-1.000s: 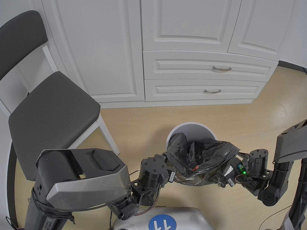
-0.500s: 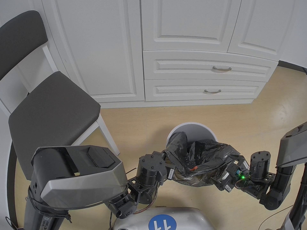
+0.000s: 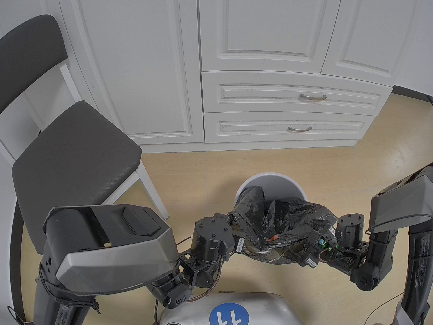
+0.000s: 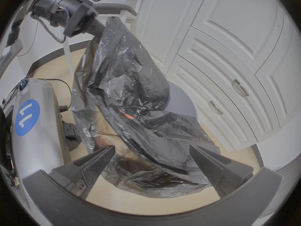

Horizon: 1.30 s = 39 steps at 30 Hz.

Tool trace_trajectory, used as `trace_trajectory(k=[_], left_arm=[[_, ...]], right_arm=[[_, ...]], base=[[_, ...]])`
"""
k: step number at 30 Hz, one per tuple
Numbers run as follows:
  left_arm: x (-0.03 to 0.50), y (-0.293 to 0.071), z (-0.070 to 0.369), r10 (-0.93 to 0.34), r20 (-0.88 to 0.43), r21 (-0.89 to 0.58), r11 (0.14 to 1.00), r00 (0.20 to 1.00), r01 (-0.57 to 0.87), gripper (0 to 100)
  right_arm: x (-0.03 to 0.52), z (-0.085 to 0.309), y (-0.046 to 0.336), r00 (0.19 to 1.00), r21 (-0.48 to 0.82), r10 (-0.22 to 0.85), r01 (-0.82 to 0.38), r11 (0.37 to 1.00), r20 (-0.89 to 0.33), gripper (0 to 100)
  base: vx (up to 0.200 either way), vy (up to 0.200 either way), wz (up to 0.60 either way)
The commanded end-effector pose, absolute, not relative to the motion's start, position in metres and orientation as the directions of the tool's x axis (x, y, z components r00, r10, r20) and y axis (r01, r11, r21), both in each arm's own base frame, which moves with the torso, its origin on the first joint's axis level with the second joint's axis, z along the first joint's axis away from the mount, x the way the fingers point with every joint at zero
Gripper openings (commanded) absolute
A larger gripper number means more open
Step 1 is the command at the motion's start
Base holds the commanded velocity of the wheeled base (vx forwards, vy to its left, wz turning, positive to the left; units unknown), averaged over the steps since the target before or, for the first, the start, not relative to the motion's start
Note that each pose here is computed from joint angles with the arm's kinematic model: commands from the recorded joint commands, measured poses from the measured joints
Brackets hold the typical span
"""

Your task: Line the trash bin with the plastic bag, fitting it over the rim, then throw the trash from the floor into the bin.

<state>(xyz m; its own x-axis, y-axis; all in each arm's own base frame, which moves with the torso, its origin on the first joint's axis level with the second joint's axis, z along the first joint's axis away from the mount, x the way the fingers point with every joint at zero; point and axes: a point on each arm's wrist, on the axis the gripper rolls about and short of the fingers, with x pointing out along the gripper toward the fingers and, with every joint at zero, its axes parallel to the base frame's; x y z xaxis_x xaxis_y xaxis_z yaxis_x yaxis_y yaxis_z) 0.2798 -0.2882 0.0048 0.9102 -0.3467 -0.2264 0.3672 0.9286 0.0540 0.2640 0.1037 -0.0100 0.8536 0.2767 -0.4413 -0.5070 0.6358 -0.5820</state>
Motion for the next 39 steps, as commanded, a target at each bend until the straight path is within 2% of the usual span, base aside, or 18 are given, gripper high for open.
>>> trace_trajectory(k=[1, 7, 18, 19, 25, 32, 39], left_arm=[[0.281, -0.287, 0.005, -0.343, -0.224, 0.053, 0.93, 0.912, 0.363, 0], [0.281, -0.288, 0.003, -0.346, -0.212, 0.05, 0.93, 0.914, 0.363, 0], [0.28, -0.288, 0.003, -0.348, -0.212, 0.05, 0.929, 0.913, 0.366, 0], [0.28, -0.288, 0.003, -0.348, -0.212, 0.05, 0.929, 0.913, 0.366, 0], [0.28, -0.288, 0.004, -0.347, -0.211, 0.049, 0.93, 0.914, 0.365, 0], [0.282, -0.287, -0.009, -0.343, -0.225, 0.055, 0.93, 0.912, 0.364, 0], [0.284, -0.286, -0.014, -0.34, -0.228, 0.056, 0.931, 0.912, 0.361, 0]], right_arm=[[0.271, 0.003, 0.097, 0.886, -0.591, 0.266, -0.454, 0.667, -0.381, 100], [0.275, 0.007, 0.094, 0.892, -0.59, 0.271, -0.444, 0.675, -0.361, 100], [0.282, -0.021, 0.115, 0.858, -0.577, 0.313, -0.508, 0.64, -0.408, 100], [0.283, -0.02, 0.115, 0.859, -0.578, 0.315, -0.506, 0.64, -0.404, 0], [0.284, -0.016, 0.114, 0.867, -0.577, 0.313, -0.494, 0.65, -0.388, 0], [0.288, 0.009, 0.109, 0.903, -0.542, 0.299, -0.425, 0.725, -0.308, 0], [0.298, 0.019, 0.104, 0.925, -0.532, 0.28, -0.378, 0.758, -0.258, 0]], base=[[0.0, 0.0, 0.0], [0.0, 0.0, 0.0], [0.0, 0.0, 0.0], [0.0, 0.0, 0.0], [0.0, 0.0, 0.0], [0.0, 0.0, 0.0], [0.0, 0.0, 0.0]])
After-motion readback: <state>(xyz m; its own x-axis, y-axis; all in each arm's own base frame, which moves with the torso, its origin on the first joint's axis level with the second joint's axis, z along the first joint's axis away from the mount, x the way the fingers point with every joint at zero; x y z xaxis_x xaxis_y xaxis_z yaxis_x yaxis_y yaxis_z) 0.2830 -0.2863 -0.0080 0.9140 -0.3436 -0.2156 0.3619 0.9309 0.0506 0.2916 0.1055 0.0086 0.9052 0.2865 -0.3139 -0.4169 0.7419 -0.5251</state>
